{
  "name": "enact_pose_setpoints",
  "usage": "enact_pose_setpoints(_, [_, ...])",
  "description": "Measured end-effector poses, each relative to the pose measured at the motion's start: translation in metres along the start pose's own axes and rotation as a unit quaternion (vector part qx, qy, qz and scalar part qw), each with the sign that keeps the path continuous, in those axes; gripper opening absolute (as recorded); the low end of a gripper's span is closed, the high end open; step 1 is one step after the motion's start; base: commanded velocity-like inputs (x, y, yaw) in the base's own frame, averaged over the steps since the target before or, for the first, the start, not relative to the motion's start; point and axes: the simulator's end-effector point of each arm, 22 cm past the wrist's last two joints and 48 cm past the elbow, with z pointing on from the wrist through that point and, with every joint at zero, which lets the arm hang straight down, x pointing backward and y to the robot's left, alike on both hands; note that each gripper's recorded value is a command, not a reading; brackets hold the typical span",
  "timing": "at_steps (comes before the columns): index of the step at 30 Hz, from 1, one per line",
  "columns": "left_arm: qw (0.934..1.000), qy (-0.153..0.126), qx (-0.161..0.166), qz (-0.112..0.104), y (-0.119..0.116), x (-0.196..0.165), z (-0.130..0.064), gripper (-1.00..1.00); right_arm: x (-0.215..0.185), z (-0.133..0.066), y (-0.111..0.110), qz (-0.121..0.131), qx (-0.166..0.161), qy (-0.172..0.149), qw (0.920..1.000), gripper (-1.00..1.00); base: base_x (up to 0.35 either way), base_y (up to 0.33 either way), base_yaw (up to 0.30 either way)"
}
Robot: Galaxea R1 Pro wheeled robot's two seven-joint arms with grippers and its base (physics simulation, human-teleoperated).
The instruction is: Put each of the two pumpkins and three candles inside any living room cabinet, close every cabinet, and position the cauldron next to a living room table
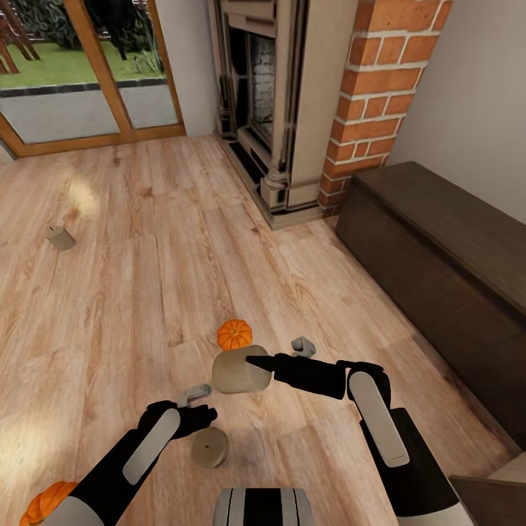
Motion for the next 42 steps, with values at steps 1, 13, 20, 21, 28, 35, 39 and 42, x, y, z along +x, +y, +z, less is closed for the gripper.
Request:
enact_pose_setpoints(1, [1.0,0.0,0.0,0.0,0.0,0.0,0.0,1.0,0.0,0.0,0.0,0.0,0.0,0.0,1.0,-1.0,0.0,0.0,0.0])
enact_pose_setpoints(13, [0.9998,0.019,-0.005,-0.001,0.005,0.014,0.016,1.0,0.007,0.008,-0.017,0.017,0.002,0.009,0.9998,-1.0,0.0,0.0,0.0])
enact_pose_setpoints(20, [0.9996,0.025,-0.008,-0.004,0.007,0.02,0.024,1.0,0.011,-0.025,-0.02,0.014,-0.082,0.022,0.9963,-1.0,0.0,0.0,0.0])
enact_pose_setpoints(21, [0.9996,0.025,-0.008,-0.005,0.007,0.02,0.024,1.0,0.013,-0.031,-0.021,0.014,-0.092,0.024,0.9953,-1.0,0.0,0.0,0.0])
enact_pose_setpoints(28, [0.9993,0.035,-0.01,-0.007,0.009,0.028,0.034,1.0,0.017,-0.036,-0.032,0.023,-0.111,0.022,0.9933,-1.0,0.0,0.0,0.0])
enact_pose_setpoints(35, [0.9991,0.04,-0.014,0.006,0.008,0.036,0.039,1.0,0.02,-0.034,-0.037,0.029,-0.113,0.024,0.9929,-1.0,0.0,0.0,0.0])
enact_pose_setpoints(39, [0.9987,0.048,-0.013,0.009,0.006,0.044,0.045,1.0,0.023,-0.03,-0.045,0.035,-0.109,0.028,0.993,-1.0,0.0,0.0,0.0])
enact_pose_setpoints(42, [0.999,0.042,-0.012,0.009,0.003,0.044,0.047,1.0,0.024,-0.029,-0.047,0.037,-0.108,0.029,0.993,-1.0,0.0,0.0,0.0])
